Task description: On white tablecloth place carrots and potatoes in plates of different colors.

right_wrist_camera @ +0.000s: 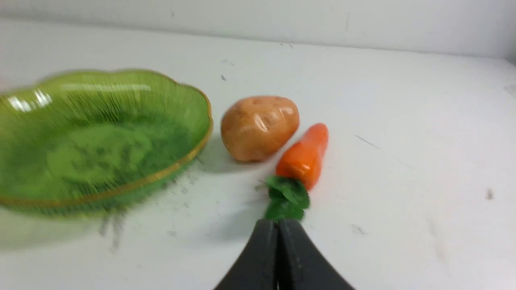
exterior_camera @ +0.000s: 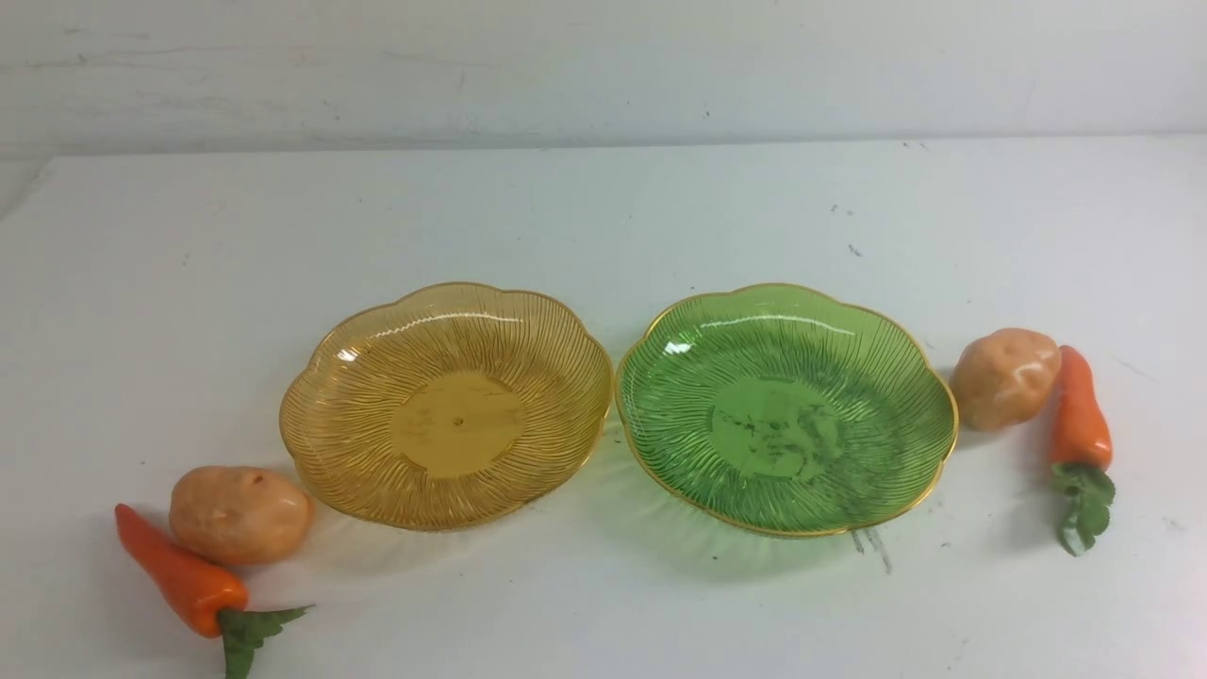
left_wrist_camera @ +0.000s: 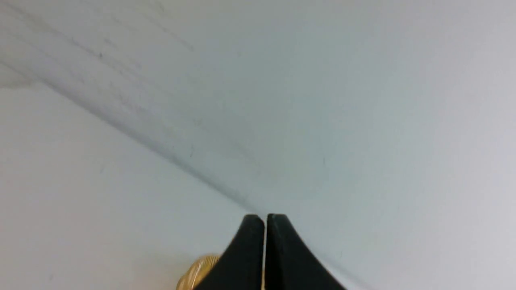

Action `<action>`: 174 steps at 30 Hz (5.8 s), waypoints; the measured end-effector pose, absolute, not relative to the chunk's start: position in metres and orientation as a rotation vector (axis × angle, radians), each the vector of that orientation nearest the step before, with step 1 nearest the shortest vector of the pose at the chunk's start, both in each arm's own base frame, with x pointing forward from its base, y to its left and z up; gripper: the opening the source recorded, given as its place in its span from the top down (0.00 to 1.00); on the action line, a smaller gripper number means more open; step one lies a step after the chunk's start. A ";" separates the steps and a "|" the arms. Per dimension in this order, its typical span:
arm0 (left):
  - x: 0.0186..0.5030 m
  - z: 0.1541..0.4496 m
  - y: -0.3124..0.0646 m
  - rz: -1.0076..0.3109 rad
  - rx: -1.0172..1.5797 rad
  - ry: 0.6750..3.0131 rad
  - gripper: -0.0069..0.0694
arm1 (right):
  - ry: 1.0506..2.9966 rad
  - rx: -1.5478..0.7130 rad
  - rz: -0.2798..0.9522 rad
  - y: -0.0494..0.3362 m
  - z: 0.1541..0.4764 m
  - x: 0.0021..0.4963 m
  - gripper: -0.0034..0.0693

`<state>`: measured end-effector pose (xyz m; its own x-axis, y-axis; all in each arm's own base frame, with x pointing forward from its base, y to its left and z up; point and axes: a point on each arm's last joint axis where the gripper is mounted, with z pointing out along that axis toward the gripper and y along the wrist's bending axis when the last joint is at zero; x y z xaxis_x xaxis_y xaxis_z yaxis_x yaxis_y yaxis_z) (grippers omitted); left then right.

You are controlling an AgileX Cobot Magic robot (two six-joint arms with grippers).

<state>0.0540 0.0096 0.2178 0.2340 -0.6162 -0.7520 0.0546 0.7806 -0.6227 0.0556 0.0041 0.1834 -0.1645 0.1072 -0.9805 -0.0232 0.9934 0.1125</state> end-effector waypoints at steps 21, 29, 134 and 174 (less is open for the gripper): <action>0.151 0.330 -0.027 -0.443 -0.055 2.253 0.91 | 1.494 0.300 0.642 0.018 0.309 0.052 0.97; 0.168 0.301 -0.020 -0.324 -0.042 2.497 0.91 | 2.146 0.023 0.432 0.027 0.356 0.115 0.97; 0.232 0.236 0.006 -0.157 -0.722 2.842 0.83 | 2.675 -0.397 0.401 0.094 0.357 0.256 0.83; 0.279 0.154 0.014 -0.026 -0.685 2.967 0.35 | 2.631 -0.444 0.578 0.105 0.359 0.254 0.83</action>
<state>0.2793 0.0139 0.1538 -0.8943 -0.4384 -0.0900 -0.4367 0.8988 -0.0385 0.2538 0.1051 0.3594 -0.8660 -0.2157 -0.4511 -0.3850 0.8634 0.3261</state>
